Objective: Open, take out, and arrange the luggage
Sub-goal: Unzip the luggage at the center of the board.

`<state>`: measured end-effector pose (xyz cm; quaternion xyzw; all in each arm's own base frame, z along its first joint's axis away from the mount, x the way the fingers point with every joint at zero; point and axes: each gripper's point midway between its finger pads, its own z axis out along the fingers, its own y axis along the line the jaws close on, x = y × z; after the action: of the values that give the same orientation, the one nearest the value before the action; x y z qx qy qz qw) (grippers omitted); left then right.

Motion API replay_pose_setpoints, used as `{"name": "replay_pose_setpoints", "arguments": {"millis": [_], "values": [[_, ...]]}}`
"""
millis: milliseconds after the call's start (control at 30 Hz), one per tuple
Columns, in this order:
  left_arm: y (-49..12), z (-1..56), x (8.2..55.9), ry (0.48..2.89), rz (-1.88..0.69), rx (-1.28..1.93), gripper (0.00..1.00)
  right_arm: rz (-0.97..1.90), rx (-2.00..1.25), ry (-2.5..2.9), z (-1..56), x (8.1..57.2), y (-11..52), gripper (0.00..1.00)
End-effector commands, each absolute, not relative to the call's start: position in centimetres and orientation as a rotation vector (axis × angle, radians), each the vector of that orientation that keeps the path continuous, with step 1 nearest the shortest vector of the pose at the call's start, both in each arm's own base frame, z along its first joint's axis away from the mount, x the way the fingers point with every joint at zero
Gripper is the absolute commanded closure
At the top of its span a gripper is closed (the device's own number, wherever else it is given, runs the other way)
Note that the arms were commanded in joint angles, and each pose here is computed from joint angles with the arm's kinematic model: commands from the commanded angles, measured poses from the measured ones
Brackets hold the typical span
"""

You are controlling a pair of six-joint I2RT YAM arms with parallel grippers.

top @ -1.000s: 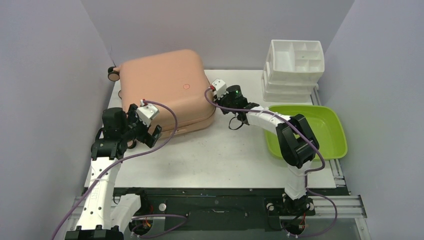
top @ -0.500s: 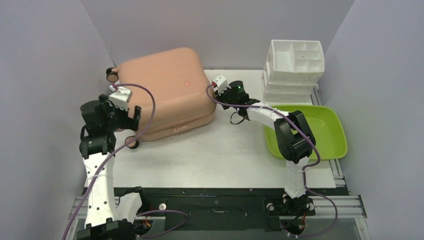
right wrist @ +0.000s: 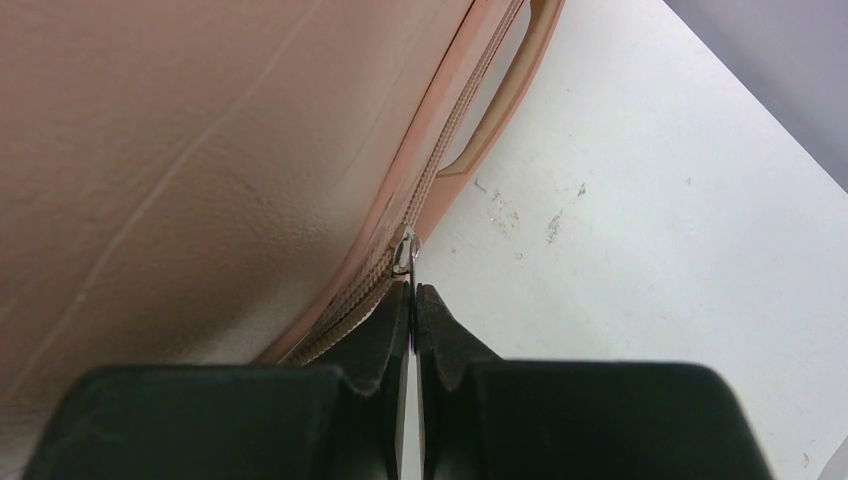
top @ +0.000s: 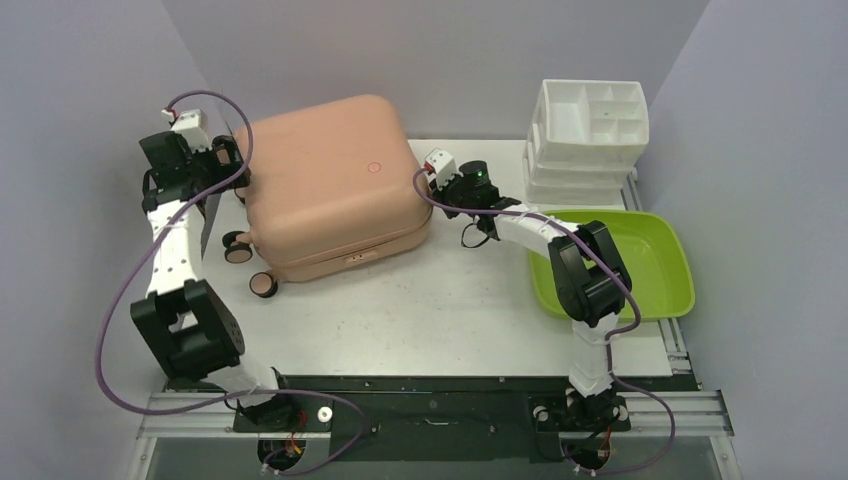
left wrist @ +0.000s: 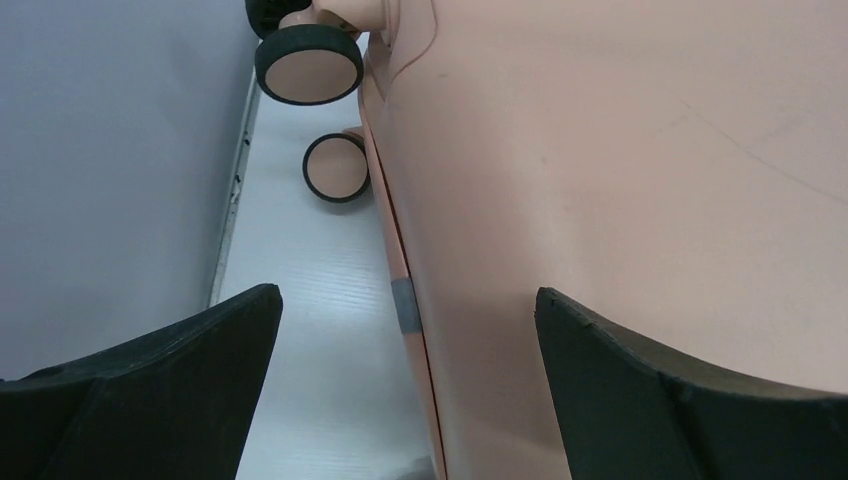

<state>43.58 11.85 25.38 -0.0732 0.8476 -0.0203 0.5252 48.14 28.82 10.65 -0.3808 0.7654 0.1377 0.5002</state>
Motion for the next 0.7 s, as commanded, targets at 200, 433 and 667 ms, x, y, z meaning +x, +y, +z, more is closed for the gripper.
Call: {"name": "replay_pose_setpoints", "arguments": {"millis": [200,433,667], "values": [[10.8,22.0,54.1,2.086,-0.222,-0.252,0.04,0.283,-0.844,1.811,12.4,52.5,26.6,1.0],[7.0,18.5,56.2,2.163,-0.269,-0.115,0.04,0.377,-0.683,1.851,14.4,57.1,26.1,1.0],[5.7,16.8,56.8,2.196,-0.287,-0.04,0.04,0.364,-0.627,1.784,15.1,60.9,27.2,1.0]]}}
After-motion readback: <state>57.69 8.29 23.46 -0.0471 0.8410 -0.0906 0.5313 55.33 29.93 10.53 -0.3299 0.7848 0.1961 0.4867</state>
